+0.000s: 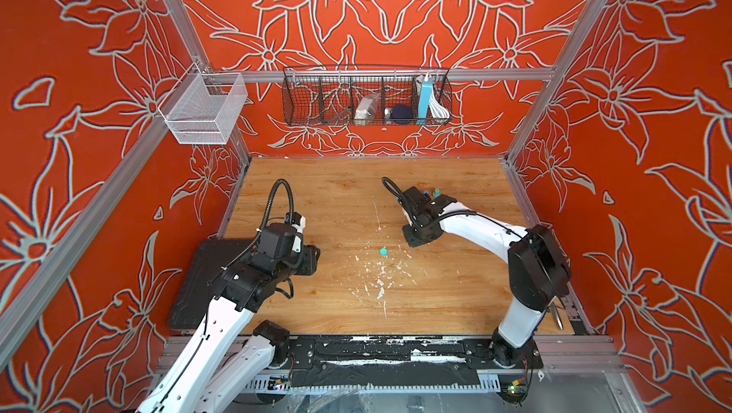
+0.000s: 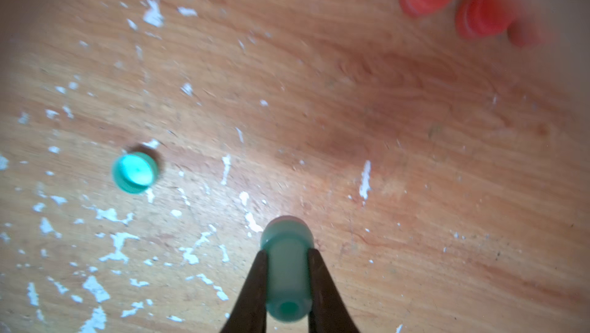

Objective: Close the stamp cap
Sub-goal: Pick up the stamp from the center of the board, then close the cover of the stamp.

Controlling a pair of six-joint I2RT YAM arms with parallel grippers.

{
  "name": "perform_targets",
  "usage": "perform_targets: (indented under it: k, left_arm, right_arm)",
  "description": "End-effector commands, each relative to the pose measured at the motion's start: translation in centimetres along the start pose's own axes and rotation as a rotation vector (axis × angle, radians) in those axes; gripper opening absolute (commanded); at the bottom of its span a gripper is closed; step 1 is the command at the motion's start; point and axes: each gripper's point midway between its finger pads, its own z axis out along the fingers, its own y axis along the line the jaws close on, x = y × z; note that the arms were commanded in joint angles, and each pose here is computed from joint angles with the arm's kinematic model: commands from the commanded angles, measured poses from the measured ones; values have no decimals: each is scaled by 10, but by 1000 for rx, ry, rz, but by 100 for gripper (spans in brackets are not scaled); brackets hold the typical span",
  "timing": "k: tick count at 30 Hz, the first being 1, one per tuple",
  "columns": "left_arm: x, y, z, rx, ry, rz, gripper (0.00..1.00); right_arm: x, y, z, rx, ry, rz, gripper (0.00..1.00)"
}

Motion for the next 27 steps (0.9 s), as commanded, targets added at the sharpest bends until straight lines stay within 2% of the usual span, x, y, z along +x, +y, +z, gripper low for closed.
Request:
perform_targets:
  k: [1, 13, 27]
  left_arm:
    - [-3, 2, -2, -3, -19, 8, 50]
    - [-3, 1, -2, 0, -19, 6, 50]
    - [-3, 2, -3, -4, -21, 4, 50]
  right_arm:
    - [2, 12, 2, 28, 52, -56, 11]
    - [-10, 67, 14, 8, 71, -158, 11]
    - [-12, 87, 30, 4, 91, -184, 11]
